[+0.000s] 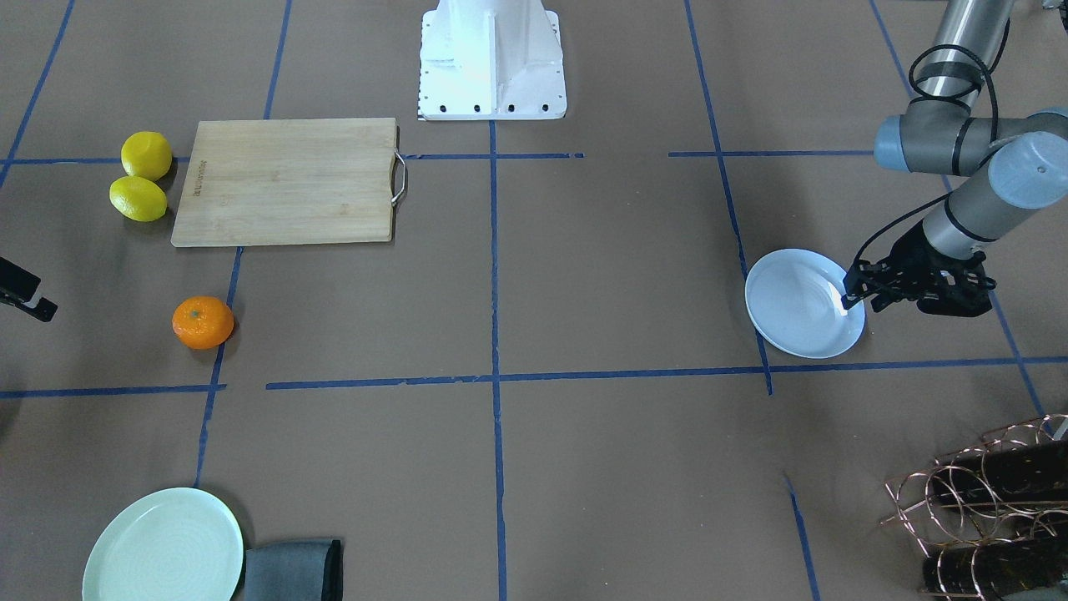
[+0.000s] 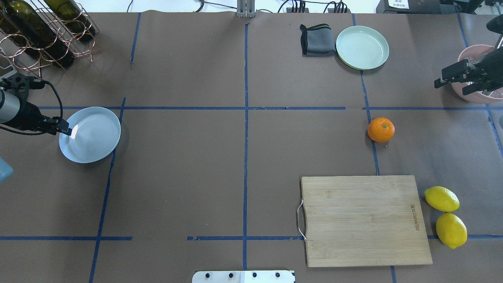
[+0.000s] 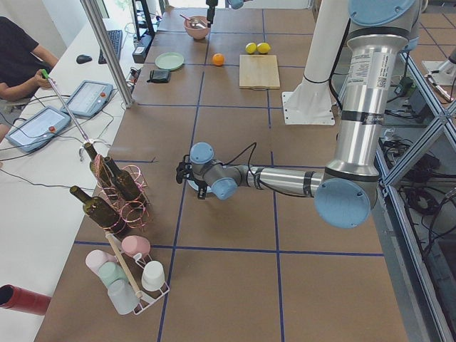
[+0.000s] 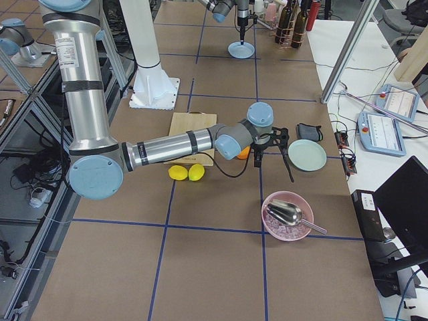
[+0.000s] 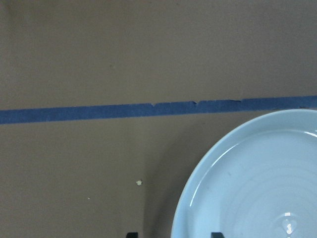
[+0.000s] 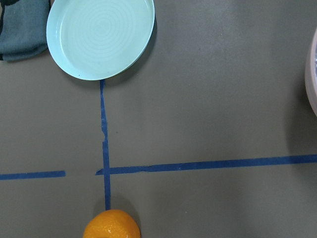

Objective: Pick orange to plate
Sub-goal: 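Reach left gripper to the light blue plate rim while right gripper nears the orange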

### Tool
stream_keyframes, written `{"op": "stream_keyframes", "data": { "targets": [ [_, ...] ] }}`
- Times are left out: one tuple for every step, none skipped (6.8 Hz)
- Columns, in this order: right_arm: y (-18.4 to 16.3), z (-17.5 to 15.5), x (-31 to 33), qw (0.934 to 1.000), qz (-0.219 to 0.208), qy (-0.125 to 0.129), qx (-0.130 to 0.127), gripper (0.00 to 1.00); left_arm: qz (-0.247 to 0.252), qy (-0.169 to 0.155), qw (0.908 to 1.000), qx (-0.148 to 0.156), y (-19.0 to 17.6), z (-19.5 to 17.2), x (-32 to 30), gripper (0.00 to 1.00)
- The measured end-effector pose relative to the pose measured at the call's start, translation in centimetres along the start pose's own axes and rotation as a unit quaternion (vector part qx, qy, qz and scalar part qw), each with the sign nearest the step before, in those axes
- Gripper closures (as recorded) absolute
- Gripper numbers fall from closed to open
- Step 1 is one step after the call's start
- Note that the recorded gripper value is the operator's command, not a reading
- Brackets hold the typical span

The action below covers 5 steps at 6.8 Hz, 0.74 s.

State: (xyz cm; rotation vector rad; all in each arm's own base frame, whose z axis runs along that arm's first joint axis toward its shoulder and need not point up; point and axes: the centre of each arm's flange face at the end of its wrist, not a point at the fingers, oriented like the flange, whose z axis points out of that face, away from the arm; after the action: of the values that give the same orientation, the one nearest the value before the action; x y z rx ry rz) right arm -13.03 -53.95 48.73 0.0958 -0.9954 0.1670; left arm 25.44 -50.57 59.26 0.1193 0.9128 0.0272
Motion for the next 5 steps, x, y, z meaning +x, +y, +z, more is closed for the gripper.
{"op": "stream_keyframes", "data": {
  "targets": [
    [0.25,0.03,-0.66,1.0,0.002,0.0,0.002,0.0,0.001,0.0,1.0,-0.001,0.1,0.16,0.04,0.54],
    [0.38,0.06,-0.98,1.0,0.004,0.0,0.003,0.0,0.002,0.0,1.0,-0.002,0.16,0.28,0.09,0.73],
    [0.43,0.11,-1.08,1.0,0.004,0.0,0.003,0.0,0.002,0.001,1.0,-0.003,0.2,0.36,0.15,0.91],
    [0.45,0.19,-1.12,1.0,0.004,0.001,0.003,0.0,0.003,0.001,1.0,-0.003,0.21,0.38,0.17,1.0],
    [0.49,0.3,-1.19,1.0,0.004,0.003,0.004,0.0,0.004,0.001,1.0,-0.003,0.22,0.4,0.18,1.0]
  ]
}}
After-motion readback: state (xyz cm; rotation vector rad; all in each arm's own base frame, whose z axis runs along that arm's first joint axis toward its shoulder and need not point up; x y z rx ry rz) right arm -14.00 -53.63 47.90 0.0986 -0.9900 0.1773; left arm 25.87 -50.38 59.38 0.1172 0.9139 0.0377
